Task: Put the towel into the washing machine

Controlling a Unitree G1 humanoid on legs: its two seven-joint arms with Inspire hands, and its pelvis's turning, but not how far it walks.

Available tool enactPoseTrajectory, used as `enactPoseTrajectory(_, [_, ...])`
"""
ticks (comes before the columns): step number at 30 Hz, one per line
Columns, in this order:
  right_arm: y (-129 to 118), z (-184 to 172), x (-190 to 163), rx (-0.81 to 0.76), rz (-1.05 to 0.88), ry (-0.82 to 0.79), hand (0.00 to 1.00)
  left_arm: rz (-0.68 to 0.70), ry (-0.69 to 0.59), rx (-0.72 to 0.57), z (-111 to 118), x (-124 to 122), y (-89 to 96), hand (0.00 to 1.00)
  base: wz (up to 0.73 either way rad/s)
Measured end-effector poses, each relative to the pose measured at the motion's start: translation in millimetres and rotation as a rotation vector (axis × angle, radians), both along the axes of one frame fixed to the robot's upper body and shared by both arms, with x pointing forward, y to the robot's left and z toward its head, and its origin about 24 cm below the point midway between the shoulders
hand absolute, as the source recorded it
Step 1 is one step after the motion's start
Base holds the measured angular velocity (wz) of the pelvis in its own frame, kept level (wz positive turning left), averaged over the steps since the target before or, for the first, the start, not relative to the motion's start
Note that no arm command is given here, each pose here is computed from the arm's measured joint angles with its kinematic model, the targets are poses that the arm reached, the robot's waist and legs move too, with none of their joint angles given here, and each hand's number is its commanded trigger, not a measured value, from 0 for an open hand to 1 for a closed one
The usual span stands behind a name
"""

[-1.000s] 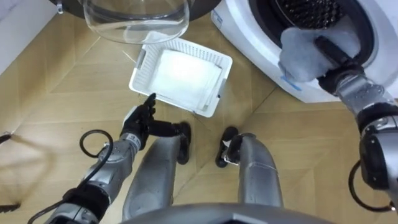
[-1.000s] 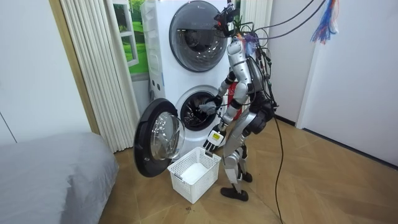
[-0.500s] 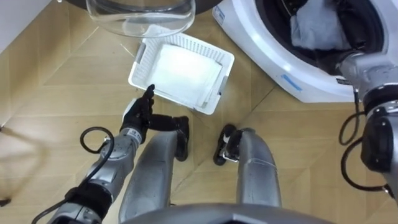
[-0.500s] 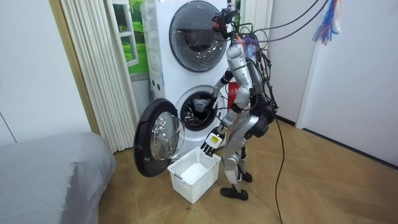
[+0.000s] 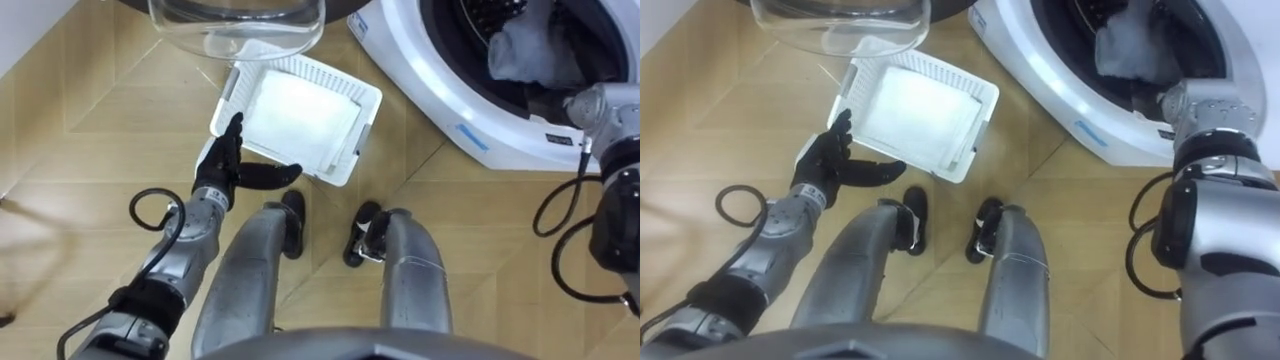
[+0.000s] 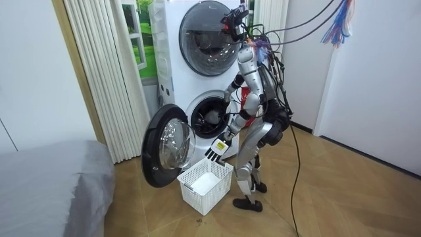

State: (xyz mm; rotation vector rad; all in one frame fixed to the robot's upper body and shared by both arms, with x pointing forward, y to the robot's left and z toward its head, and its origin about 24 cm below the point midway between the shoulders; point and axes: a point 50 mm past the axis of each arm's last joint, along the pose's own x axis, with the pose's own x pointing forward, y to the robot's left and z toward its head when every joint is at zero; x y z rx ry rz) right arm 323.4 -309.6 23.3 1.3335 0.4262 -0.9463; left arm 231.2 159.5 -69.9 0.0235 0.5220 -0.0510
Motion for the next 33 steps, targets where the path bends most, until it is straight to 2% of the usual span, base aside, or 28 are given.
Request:
enactPoseTrajectory(23, [-8.6,-10.2,-10.7,0.042,-0.119,-0.013,0.0,-0.089,0.003,-0.005,2.0,11.5,-4.8,0.0,-0.02])
enactPoseTrajectory(29, [-7.8,-35.6,-29.7,-0.003,-0.091,0.02,0.0,-0.117,0.03,0.062,-2.2,14.0,-1.5,0.0,-0.05])
enactPoseTrajectory(33, [-6.5,-70.9,-63.5,-0.042,-0.059,0.062,0.0,-0.137,0.063,0.121,-9.7,6.8,3.2,0.0,-0.05])
